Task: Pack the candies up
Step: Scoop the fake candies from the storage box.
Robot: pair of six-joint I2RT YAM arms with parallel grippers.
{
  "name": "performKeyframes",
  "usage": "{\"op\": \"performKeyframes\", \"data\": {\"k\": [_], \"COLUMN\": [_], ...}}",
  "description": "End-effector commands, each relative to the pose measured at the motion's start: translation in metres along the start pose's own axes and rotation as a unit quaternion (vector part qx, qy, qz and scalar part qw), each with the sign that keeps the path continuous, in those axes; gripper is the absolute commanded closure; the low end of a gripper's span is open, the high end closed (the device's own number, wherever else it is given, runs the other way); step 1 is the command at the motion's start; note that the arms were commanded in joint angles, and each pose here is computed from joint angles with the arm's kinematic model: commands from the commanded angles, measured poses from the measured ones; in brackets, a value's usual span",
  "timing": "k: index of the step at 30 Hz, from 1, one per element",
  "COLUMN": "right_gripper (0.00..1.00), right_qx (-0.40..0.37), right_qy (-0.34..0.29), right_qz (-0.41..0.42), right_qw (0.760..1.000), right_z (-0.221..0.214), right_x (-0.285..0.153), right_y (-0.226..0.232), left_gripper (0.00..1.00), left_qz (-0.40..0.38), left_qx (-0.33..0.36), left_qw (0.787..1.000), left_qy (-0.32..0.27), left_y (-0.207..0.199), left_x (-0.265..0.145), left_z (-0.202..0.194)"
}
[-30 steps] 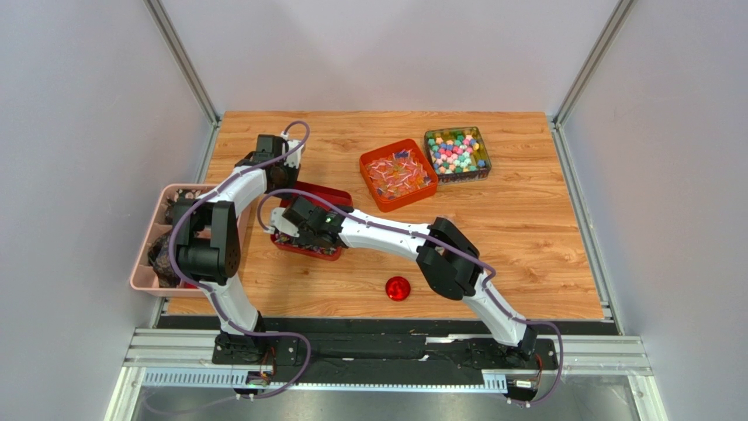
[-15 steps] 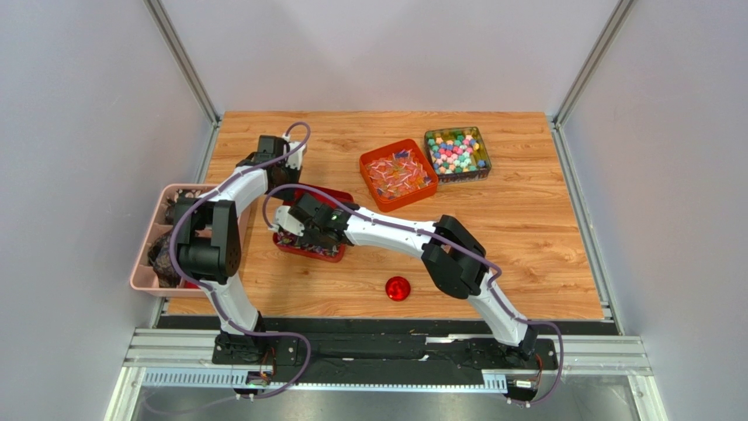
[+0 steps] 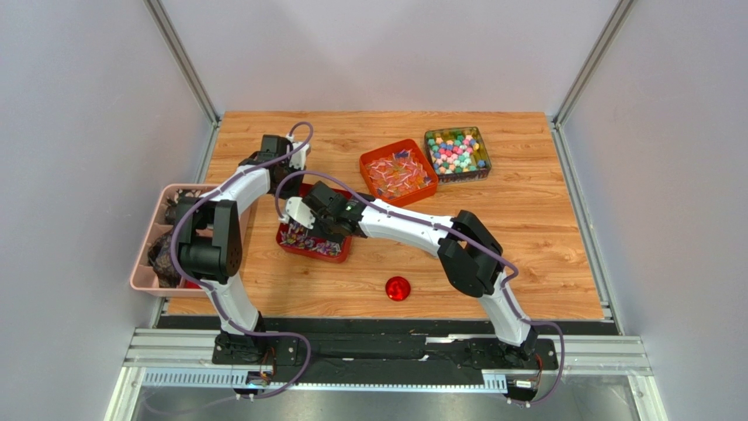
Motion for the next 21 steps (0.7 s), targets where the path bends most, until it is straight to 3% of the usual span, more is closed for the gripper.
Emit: {"op": "performKeyframes", "data": {"k": [1,21], "right_gripper": [1.00,1.00], "right_qx": [0.015,0.010], "right_qy": [-0.038,-0.092], "right_qz": [-0.005,0.071], "right_qw": [0.999,0.993], "right_z": [0.020,0.021], "right_x": [-0.017,-0.111], "right_y": [-0.007,-0.009], "left_gripper": [1.00,1.00], "left_qz": [-0.011,-0.042], "left_qx": [-0.010,-0.007], "left_qw": [0.999,0.999], "left_qy": [-0.032,-0.010], "left_y": [0.000,0.010], "left_x": [-0.012,-0.004], "left_z": [0.022,0.023]}}
Point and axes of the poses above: each gripper's point midway between its finger pads, its own x axis out along the fingers, its own y axis along the line the jaws close on, z = x × y, the point moved 2 cm from there along -x, back along the fingers, and after that the axes turned 15 degrees about x, right-handed, at the moved point
